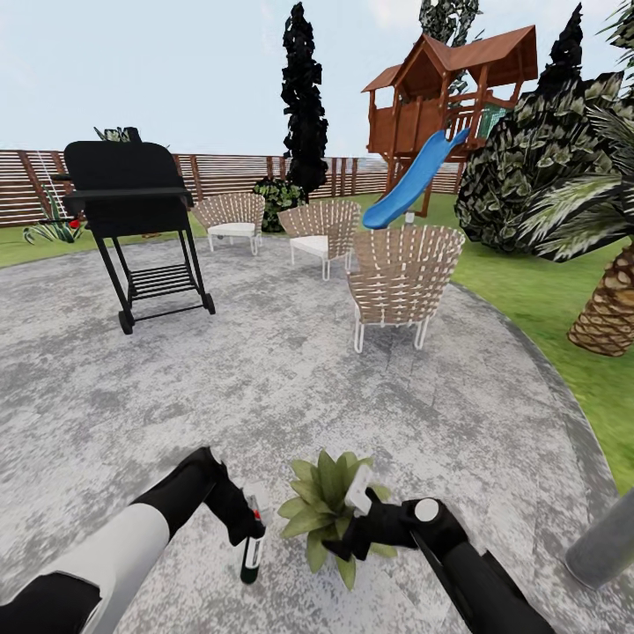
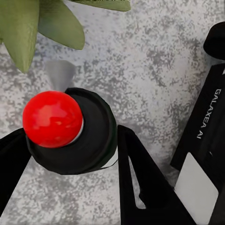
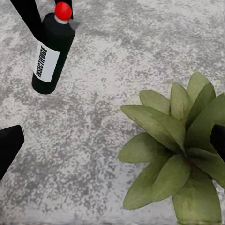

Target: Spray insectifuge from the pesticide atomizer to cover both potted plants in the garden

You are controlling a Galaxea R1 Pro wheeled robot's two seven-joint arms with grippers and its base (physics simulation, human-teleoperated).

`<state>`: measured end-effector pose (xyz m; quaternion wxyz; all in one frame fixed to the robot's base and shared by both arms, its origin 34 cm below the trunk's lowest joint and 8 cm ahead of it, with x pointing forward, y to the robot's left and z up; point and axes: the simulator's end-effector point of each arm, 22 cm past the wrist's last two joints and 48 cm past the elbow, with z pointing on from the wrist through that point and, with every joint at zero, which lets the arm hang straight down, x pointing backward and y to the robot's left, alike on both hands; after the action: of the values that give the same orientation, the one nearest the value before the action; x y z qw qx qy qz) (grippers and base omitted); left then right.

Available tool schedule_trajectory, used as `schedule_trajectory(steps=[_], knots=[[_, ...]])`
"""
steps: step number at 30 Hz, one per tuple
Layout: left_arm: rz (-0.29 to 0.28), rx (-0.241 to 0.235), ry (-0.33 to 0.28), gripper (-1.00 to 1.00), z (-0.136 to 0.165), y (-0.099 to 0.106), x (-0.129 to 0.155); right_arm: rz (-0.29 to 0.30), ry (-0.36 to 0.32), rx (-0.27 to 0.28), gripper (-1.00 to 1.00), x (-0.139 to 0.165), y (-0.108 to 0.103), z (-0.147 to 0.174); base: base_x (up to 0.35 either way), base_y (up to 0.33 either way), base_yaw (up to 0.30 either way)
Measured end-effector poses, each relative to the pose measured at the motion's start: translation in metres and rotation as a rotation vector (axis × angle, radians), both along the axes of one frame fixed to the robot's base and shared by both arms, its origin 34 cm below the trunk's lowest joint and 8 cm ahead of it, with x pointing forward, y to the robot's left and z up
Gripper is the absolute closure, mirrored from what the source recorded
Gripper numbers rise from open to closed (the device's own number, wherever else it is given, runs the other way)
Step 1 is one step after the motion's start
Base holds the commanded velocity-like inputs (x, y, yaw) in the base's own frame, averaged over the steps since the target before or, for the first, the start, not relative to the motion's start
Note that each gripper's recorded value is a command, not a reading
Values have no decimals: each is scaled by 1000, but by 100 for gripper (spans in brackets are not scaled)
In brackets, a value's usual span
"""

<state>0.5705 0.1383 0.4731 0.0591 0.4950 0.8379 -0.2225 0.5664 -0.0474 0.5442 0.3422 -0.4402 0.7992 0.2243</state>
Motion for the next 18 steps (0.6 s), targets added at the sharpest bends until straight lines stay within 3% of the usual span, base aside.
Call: schedule_trajectory(steps=[4, 5, 8, 10, 18], knots=[[-27, 15, -15, 100, -3, 1, -1, -31, 44, -23, -100, 5, -4, 0, 0, 0, 0], [-46, 19, -23, 100, -4, 1, -2, -34, 47, -24, 100, 5, -4, 0, 0, 0, 0], [-138, -15, -115, 100, 5, -9, 10, -40, 49, -26, 100, 7, -6, 1, 0, 0, 0], [-163, -32, -153, 100, 11, -15, 17, -40, 49, -26, 100, 7, -6, 1, 0, 0, 0], [-193, -73, -174, 100, 19, -45, 16, -39, 43, -23, 100, 10, -3, 4, 0, 0, 0]])
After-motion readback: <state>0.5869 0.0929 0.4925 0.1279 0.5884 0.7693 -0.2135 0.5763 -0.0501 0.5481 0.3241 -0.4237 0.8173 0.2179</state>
